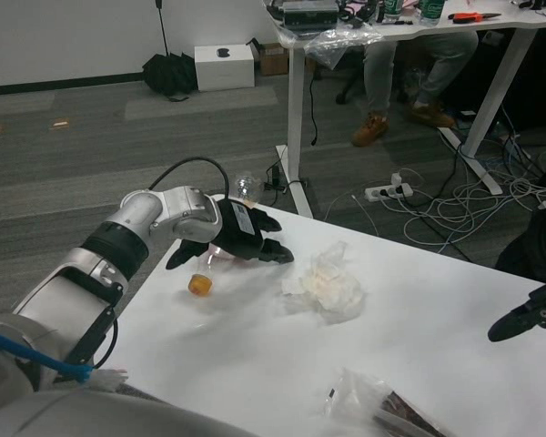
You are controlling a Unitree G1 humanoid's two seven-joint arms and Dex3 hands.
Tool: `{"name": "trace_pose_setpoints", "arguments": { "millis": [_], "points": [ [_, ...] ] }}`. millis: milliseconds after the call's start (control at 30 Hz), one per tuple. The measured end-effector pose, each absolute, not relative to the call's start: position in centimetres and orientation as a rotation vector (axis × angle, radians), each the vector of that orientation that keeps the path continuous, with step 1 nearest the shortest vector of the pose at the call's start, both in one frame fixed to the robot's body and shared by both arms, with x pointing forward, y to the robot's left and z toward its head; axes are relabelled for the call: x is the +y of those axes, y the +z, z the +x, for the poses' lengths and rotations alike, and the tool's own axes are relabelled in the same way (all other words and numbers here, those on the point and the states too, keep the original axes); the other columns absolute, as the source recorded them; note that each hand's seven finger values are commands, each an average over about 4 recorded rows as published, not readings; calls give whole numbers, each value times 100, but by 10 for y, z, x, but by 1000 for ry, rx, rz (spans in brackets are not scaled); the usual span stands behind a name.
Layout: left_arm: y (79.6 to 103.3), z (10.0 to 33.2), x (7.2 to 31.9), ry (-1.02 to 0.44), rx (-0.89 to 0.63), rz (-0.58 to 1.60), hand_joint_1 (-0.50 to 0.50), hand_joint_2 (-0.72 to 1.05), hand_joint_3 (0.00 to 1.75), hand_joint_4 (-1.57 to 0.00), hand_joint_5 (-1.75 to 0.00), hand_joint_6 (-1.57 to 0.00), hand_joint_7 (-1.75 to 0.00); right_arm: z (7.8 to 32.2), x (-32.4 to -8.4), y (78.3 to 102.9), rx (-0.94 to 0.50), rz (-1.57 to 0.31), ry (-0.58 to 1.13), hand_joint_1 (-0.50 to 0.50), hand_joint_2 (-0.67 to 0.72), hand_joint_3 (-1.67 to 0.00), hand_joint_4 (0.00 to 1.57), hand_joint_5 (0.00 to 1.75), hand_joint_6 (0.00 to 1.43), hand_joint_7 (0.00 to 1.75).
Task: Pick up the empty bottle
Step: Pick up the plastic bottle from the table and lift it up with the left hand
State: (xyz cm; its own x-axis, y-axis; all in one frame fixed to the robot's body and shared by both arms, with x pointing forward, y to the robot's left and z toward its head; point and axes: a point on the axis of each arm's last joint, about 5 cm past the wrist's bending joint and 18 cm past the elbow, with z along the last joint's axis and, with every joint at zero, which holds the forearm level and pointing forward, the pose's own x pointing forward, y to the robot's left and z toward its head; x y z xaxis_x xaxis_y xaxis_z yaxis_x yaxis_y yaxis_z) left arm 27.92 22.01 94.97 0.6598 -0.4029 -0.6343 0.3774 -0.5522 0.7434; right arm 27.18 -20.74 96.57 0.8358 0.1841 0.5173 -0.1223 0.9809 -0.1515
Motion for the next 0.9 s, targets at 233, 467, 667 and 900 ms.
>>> {"name": "trace_pose_setpoints", "arguments": {
  "millis": [233,467,667,900],
  "points": [
    [943,279,220,-1014,-18,1850,-50,16,0,0,0,0,0,270,-208,964,-561,-108,162,-38,60,0,0,0,0,0],
    [942,279,222,-1002,-10,1833,-50,25,0,0,0,0,0,269,-207,964,-563,-104,166,-38,60,0,0,0,0,0],
    [940,279,222,-997,-15,1814,-50,25,0,0,0,0,0,269,-207,963,-559,-103,165,-35,60,0,0,0,0,0],
    [937,279,213,-1007,-43,1782,-50,25,0,0,0,0,0,269,-208,963,-559,-101,164,-38,60,0,0,0,0,0]
  ]
}}
